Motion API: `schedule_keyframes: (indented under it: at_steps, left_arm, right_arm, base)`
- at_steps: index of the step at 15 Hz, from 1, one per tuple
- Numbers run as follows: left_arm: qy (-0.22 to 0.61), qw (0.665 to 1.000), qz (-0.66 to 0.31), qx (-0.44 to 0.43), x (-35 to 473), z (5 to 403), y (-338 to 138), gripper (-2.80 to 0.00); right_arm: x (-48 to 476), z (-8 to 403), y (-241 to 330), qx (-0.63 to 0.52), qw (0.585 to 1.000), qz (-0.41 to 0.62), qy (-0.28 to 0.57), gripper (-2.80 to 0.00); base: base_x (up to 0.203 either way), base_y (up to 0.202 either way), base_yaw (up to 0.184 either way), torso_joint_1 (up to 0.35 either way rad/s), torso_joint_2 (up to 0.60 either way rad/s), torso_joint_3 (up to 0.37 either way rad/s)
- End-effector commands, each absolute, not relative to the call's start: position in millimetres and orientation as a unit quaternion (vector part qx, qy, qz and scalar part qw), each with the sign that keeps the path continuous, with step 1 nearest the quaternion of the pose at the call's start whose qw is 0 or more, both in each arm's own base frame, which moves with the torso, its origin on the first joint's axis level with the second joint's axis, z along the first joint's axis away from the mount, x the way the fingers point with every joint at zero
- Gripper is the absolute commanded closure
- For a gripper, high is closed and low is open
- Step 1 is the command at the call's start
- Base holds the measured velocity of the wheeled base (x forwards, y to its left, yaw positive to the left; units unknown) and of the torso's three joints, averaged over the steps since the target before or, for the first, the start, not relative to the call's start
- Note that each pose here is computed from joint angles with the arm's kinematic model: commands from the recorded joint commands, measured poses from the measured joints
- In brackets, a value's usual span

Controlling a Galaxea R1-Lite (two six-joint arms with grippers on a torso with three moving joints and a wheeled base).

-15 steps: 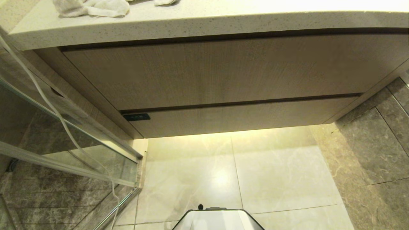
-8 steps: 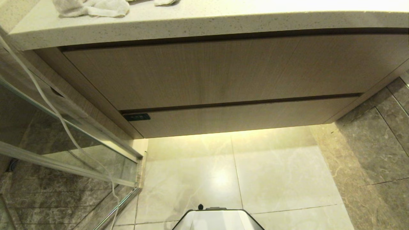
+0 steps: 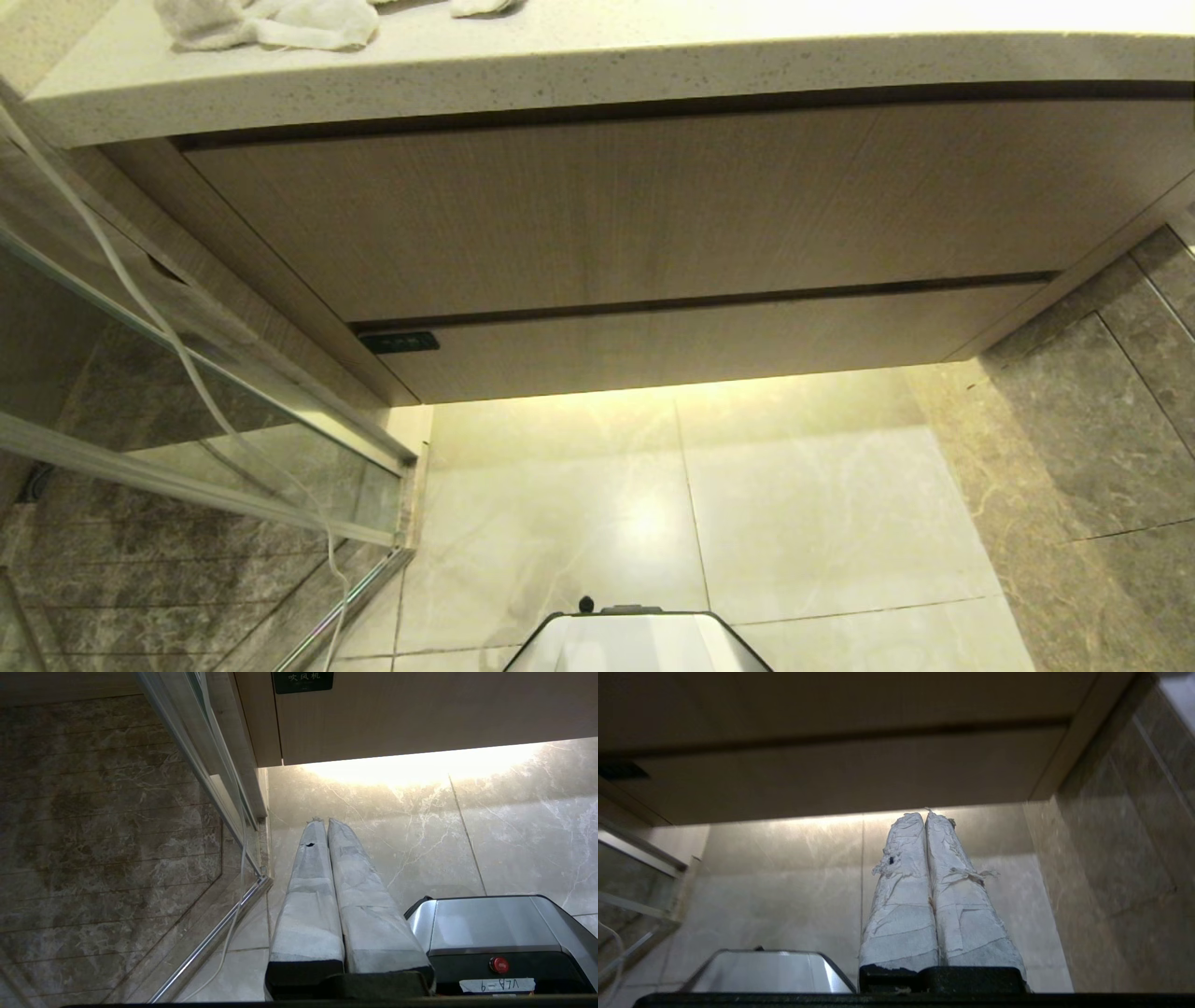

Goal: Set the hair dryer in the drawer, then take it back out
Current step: Pull open the drawer

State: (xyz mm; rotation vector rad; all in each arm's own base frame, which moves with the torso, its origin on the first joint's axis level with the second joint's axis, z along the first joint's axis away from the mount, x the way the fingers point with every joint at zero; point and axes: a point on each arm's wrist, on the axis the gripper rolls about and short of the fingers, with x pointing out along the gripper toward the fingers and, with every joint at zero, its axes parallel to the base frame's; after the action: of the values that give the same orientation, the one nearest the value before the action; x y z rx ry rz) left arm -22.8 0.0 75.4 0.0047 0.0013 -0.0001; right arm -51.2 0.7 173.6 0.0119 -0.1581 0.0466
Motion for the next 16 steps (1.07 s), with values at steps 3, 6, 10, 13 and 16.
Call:
schedule_keyframes:
  at_steps: [3,6,10,13,16]
  left_arm:
    - [0.001,1.0,0.0,0.002,-23,75,0,0.0]
    - [0.001,1.0,0.0,0.002,-23,75,0,0.0]
    - [0.002,1.0,0.0,0.002,-23,75,0,0.0]
    - [0.001,1.0,0.0,0.002,-23,75,0,0.0]
    - [0.001,1.0,0.0,0.002,-23,75,0,0.0]
  right_arm:
    - [4,290,3,0.009,0.997,0.067,0.029,0.0]
    - [51,289,9,-0.002,0.974,0.139,0.179,0.0]
    - [110,260,24,-0.05,0.903,0.213,0.37,0.0]
    - [150,243,40,-0.037,0.851,0.318,0.416,-2.8]
    - [179,227,44,-0.185,0.814,0.386,0.392,-2.8]
  base:
    - [0.0,0.0,0.0,0.0,0.0,0.0]
    - [0.0,0.0,0.0,0.0,0.0,0.0]
    - [0.0,0.0,0.0,0.0,0.0,0.0]
    - [0.0,0.0,0.0,0.0,0.0,0.0]
    - [0.0,0.0,0.0,0.0,0.0,0.0]
